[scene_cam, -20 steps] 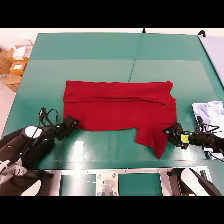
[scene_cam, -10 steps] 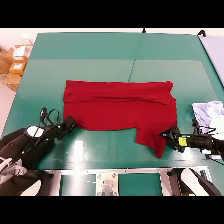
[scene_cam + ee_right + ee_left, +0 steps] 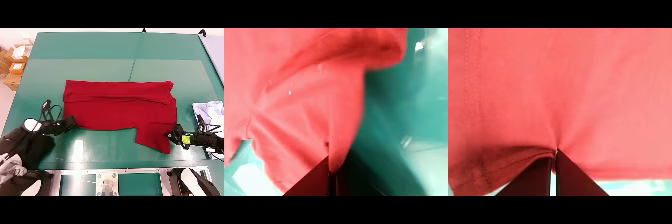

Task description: Fold the shirts.

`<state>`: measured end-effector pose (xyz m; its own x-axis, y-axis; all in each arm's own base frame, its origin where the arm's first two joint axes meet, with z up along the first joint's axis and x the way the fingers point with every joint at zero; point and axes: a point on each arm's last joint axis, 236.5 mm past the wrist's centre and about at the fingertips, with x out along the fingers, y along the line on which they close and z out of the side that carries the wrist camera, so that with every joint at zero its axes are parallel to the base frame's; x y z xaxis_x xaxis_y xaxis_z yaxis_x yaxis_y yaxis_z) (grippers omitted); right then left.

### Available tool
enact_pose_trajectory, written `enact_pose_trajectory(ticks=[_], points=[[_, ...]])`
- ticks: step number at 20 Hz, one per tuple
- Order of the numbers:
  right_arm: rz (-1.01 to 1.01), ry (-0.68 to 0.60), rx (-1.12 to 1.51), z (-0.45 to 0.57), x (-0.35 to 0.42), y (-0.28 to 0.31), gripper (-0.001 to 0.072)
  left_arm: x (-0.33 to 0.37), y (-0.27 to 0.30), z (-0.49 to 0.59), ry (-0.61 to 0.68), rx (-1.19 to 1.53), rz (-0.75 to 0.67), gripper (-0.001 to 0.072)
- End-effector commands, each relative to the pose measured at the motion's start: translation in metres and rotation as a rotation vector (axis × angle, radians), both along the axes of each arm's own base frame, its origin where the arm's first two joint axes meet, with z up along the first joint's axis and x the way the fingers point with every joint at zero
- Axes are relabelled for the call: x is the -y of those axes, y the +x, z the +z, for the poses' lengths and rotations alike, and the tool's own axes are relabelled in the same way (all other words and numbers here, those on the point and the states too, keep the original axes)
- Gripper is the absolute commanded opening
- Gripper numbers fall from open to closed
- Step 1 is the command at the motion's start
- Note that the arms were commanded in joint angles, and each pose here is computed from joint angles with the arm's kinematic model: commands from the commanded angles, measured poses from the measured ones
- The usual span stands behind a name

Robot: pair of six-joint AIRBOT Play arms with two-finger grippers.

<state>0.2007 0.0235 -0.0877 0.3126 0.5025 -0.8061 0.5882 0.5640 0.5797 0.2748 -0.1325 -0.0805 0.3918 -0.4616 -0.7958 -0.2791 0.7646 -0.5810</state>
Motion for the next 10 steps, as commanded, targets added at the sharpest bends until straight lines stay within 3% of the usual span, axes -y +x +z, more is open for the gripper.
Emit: enact_pose_trajectory(ticks=[1, 6, 10], points=[[-0.012, -0.031, -0.041, 0.012, 0.001, -0.014, 0.0017, -0.027, -0.018, 0.016, 0.126, -0.025, -0.033, 0.0021], [0.016, -0.049, 0.000, 0.040, 0.003, -0.009, 0.0017, -0.041, -0.054, 0.027, 0.215, -0.066, -0.114, 0.0021], [0.008, -0.037, 0.126, 0.087, 0.006, 0.023, 0.0017, -0.039, -0.036, 0.050, 0.233, 0.014, -0.165, 0.0021]])
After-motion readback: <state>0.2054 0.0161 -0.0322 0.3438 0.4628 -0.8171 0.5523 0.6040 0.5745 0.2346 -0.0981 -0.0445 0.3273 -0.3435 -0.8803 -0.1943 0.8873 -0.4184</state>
